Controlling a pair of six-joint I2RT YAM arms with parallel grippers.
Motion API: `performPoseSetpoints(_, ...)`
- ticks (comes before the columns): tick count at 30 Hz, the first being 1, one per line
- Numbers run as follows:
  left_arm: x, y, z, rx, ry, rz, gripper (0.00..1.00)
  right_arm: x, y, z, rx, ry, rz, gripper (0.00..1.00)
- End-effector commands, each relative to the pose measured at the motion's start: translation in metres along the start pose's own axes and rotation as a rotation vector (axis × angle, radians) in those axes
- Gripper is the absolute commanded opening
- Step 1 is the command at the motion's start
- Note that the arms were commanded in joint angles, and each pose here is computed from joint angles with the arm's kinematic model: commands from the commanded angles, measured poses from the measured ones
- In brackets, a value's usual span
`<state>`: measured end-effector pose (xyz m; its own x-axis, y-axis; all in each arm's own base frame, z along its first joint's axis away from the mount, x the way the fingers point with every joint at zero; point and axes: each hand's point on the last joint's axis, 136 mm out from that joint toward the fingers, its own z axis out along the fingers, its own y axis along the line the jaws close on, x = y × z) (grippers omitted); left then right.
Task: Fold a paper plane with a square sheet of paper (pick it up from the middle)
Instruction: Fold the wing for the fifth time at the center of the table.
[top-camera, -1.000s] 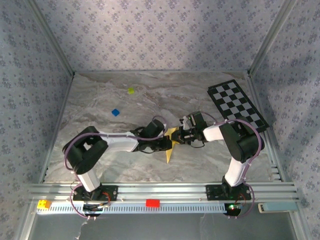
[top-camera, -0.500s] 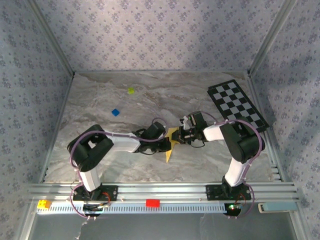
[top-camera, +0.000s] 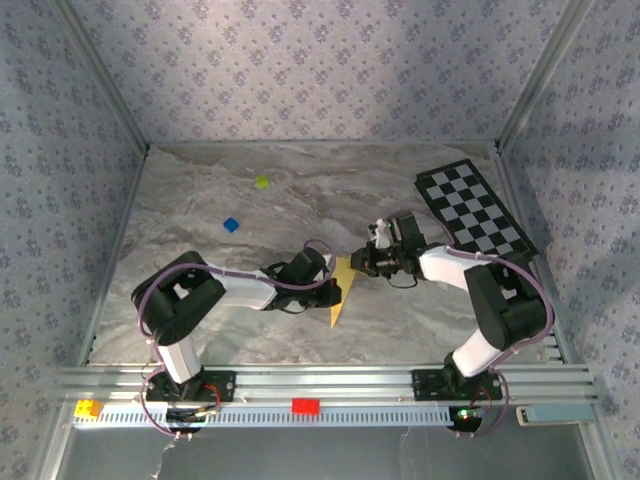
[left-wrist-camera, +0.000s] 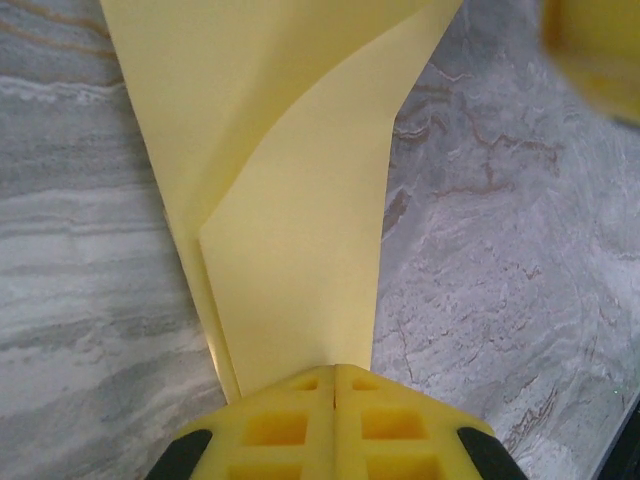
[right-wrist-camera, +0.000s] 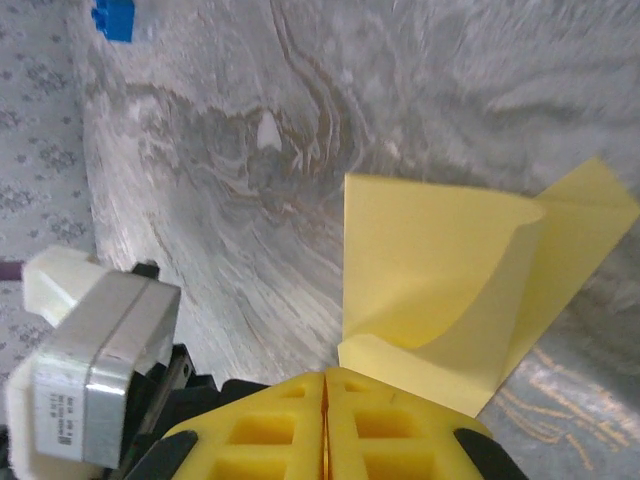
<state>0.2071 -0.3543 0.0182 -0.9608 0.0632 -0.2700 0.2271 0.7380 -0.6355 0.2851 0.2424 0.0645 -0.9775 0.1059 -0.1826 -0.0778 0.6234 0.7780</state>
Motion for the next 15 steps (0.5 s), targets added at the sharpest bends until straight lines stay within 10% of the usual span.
performPoseSetpoints(1, 0.066, 0.061, -0.001, -0.201, 0.222, -0.029, 0.00, 0.017, -0.004, 0.011, 0.003, 0.055, -0.017, 0.09)
performPoseSetpoints(15, 0.069, 0.064, -0.003, -0.220, 0.234, -0.033, 0.00, 0.007, -0.043, 0.030, 0.080, 0.048, 0.030, 0.08)
